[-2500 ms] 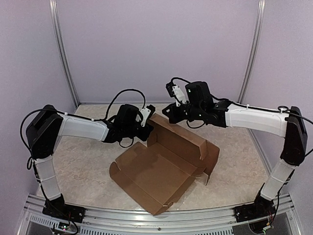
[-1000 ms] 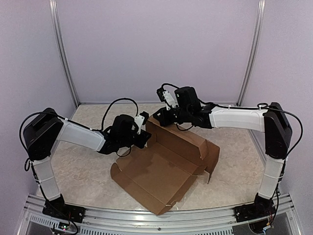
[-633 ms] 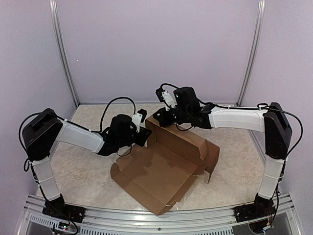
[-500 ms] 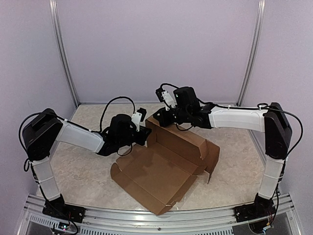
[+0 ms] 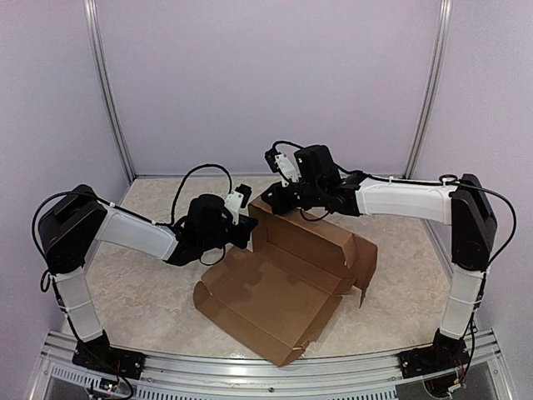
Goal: Fold the paper box
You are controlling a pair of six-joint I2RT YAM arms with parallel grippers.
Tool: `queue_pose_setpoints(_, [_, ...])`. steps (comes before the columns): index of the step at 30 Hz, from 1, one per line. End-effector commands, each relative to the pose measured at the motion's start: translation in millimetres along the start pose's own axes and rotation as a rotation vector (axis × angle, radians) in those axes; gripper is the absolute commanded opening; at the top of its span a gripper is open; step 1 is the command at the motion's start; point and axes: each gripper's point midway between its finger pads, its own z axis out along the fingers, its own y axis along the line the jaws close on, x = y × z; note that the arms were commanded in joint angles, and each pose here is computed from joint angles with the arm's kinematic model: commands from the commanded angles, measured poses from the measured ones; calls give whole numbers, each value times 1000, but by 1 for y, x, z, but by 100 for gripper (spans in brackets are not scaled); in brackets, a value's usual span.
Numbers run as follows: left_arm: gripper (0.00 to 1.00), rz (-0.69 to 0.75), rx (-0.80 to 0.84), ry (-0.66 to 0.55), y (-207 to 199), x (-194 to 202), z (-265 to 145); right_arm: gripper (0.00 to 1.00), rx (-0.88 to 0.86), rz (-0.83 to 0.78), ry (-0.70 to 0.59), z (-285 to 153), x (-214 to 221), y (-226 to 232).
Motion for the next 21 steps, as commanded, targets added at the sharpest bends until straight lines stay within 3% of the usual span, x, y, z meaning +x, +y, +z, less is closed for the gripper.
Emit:
queue_pose_setpoints(1, [0, 5, 24, 12, -6, -2, -1, 0, 8, 33, 147, 8, 38, -2])
queue_pose_setpoints(13, [0, 20, 31, 34, -8, -1, 1, 0, -55, 48, 52, 6, -10, 16])
queue_pose_setpoints(18, [0, 20, 25, 41, -7, 0, 2, 0, -62, 51, 65, 13, -5, 15])
queue_pose_setpoints(21, [2, 16, 22, 43, -7, 0, 3, 0, -59, 63, 117, 23, 19, 11])
